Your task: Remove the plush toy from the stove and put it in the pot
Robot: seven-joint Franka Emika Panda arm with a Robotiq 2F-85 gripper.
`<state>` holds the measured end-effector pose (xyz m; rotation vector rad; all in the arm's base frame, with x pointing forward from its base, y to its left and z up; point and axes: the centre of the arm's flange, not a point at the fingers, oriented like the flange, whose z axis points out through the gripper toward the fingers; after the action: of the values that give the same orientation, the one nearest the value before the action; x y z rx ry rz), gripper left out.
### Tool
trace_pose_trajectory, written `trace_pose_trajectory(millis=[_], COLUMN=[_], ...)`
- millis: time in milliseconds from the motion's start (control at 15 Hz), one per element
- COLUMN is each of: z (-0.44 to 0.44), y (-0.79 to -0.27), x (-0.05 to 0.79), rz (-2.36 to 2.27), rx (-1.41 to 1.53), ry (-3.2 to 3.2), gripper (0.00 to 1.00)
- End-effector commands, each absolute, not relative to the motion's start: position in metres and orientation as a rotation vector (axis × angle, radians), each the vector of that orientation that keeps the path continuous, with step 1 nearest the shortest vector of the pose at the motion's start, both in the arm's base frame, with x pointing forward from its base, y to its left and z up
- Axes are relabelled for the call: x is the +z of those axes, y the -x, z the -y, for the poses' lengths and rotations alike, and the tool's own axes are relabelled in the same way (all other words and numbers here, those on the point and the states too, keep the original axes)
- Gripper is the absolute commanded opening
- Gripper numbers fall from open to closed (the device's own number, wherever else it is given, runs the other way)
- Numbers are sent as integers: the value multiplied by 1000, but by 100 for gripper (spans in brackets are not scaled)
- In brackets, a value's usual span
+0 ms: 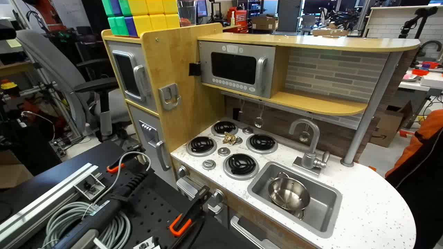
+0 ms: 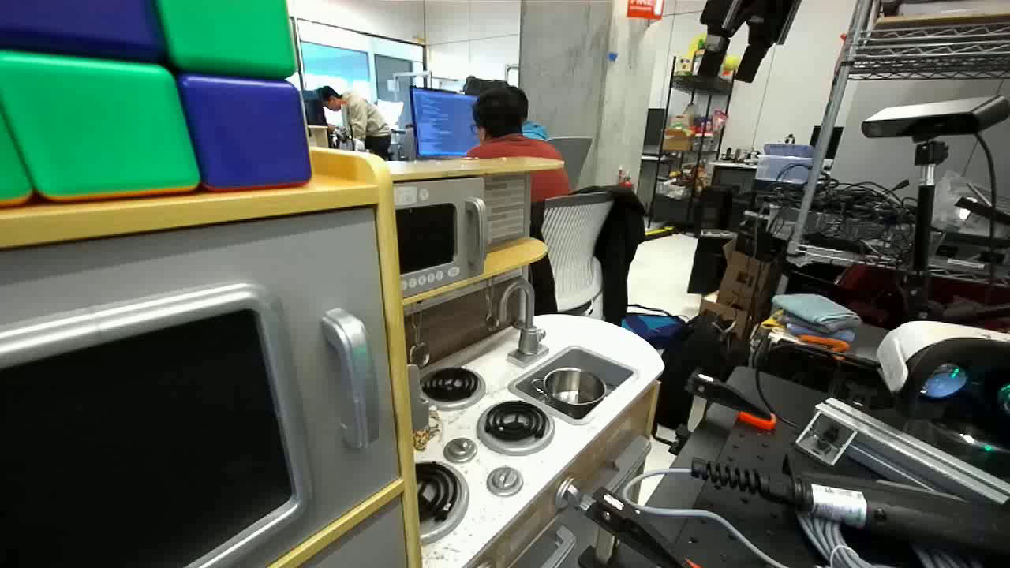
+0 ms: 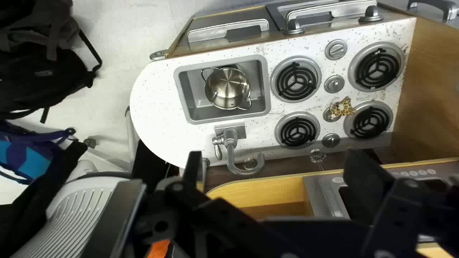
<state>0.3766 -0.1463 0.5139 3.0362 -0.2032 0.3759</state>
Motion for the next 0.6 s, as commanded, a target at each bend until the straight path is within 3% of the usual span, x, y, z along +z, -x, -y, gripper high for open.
trace_pose_trajectory(millis=[0,267,533], z=[146,146,132], y=[-377,-380,-416], x=[514,514,485], rz=[203,229,336], rx=[377,374,500], ry=[-3036,-3047,-3151], gripper=[100,100,100])
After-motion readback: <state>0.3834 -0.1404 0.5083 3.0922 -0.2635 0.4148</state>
